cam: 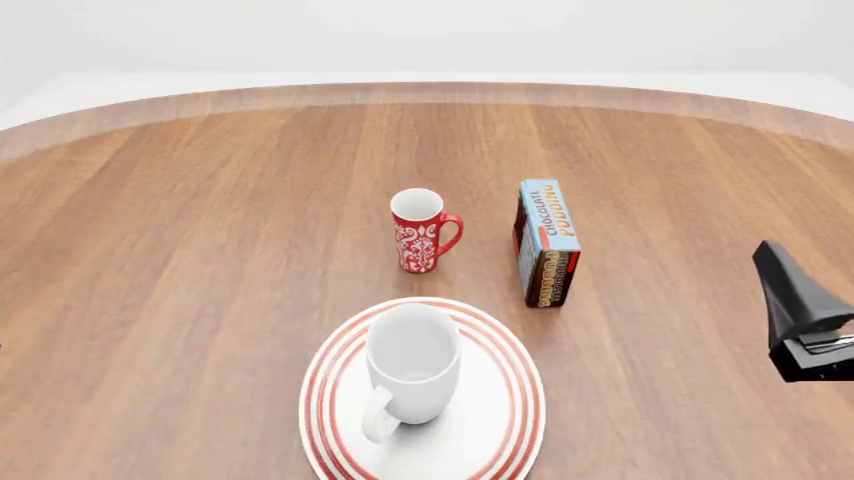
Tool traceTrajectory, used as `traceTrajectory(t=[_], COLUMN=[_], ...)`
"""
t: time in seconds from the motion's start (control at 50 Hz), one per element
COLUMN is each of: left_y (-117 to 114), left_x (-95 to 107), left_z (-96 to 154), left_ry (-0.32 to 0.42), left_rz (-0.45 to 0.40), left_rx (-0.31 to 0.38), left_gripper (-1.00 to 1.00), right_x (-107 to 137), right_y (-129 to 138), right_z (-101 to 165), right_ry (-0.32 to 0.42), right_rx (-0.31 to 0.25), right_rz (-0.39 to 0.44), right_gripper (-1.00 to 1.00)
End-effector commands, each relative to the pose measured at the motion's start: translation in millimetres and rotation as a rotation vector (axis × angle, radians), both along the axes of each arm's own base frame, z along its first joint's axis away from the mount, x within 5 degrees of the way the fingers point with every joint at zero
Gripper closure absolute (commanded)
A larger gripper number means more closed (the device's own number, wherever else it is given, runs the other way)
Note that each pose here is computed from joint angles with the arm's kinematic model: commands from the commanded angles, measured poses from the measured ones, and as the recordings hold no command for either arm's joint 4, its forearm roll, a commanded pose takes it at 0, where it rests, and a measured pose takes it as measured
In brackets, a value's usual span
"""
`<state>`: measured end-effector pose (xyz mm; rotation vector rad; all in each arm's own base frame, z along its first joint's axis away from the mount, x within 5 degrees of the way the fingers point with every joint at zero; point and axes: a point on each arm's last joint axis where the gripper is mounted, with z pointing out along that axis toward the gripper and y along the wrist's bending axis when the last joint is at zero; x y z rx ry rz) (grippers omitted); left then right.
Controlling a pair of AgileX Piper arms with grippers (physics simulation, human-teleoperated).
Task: Pick up the white mug and put it on the plate, and put the chocolate pudding to the right of the plate.
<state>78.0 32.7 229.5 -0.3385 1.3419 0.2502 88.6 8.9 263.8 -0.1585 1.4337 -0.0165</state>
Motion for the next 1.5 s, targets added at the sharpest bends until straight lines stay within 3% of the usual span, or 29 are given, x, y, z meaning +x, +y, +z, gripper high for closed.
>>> traceTrajectory(t=[0.02,0.54,1.04,1.5], left_y=[0,-1,0,-1], left_x=[-1,-1,1,1], left_z=[0,0,0,0], left_ry=[-0.002,-0.003,-0.001,-0.002], left_rz=[-0.003,-0.006,-0.010,-0.012], left_rx=[-0.002,-0.006,-0.008,-0.011], left_gripper=[-1.00,-1.00,-1.00,-1.00], right_x=[22,68,94,122], right_y=[7,25,42,55], right_z=[7,24,36,45], right_ry=[0.010,0.024,0.015,0.079], right_rx=[-0.019,-0.078,-0.145,-0.141], right_rz=[0.040,0.103,0.155,0.186], right_gripper=[-1.00,-1.00,-1.00,-1.00])
